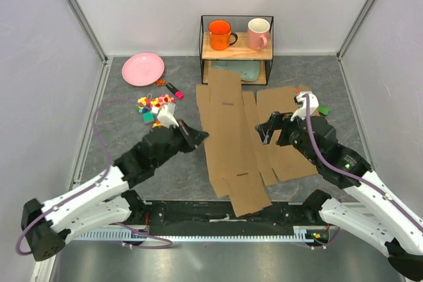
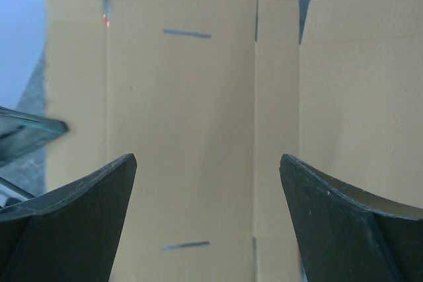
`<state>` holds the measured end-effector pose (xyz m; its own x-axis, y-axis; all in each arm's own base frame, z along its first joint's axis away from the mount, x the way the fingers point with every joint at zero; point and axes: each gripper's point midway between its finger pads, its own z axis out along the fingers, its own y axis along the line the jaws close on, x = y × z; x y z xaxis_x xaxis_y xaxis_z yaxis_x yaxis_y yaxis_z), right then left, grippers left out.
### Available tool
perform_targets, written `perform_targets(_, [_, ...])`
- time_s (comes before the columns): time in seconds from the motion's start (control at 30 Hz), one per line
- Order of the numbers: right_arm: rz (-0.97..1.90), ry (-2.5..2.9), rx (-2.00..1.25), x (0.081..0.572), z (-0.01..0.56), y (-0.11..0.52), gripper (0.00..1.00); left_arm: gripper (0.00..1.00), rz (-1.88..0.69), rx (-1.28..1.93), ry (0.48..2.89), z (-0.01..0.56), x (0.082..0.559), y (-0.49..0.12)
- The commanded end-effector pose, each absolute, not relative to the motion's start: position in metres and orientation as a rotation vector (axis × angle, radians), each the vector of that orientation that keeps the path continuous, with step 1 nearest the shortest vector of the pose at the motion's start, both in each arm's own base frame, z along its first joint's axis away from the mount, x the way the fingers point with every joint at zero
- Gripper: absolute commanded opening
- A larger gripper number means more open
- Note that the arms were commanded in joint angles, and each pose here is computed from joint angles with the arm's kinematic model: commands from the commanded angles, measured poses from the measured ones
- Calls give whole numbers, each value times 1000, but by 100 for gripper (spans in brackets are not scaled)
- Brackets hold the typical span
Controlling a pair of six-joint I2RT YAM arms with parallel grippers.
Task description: Fold the paper box
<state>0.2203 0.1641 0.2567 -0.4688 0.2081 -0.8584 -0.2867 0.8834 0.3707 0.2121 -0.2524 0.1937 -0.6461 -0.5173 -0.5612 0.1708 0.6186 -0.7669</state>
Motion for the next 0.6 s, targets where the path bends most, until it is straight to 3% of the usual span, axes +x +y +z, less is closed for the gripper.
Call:
perform_targets(0.0, [604, 1802, -33, 220, 336, 152, 98, 2, -909, 21, 1928, 284, 211, -236])
perform_targets(0.1, [585, 1739, -19, 218, 369, 141, 98, 2, -937, 201, 1896, 346, 206, -252])
perform_targets(0.13, [574, 1731, -15, 217, 374, 138, 98, 2, -1016, 260, 1815, 399, 196, -257])
perform_targets(0.2, [563, 1688, 7, 215, 395, 129, 98, 2, -1006, 351, 1874, 407, 197, -271])
perform_targets(0.23, [557, 1687, 10, 213, 399, 126, 98, 2, -1056, 371, 1791, 450, 190, -270])
perform_targets(0.3, [562, 1655, 26, 209, 417, 119, 98, 2, -1099, 456, 1788, 465, 181, -279])
perform_targets(0.43, [551, 1617, 50, 198, 436, 103, 98, 2, -1304, 685, 1588, 539, 133, -284])
perform_targets(0.57, [520, 1576, 70, 191, 455, 87, 98, 2, -1453, 821, 1472, 575, 98, -284])
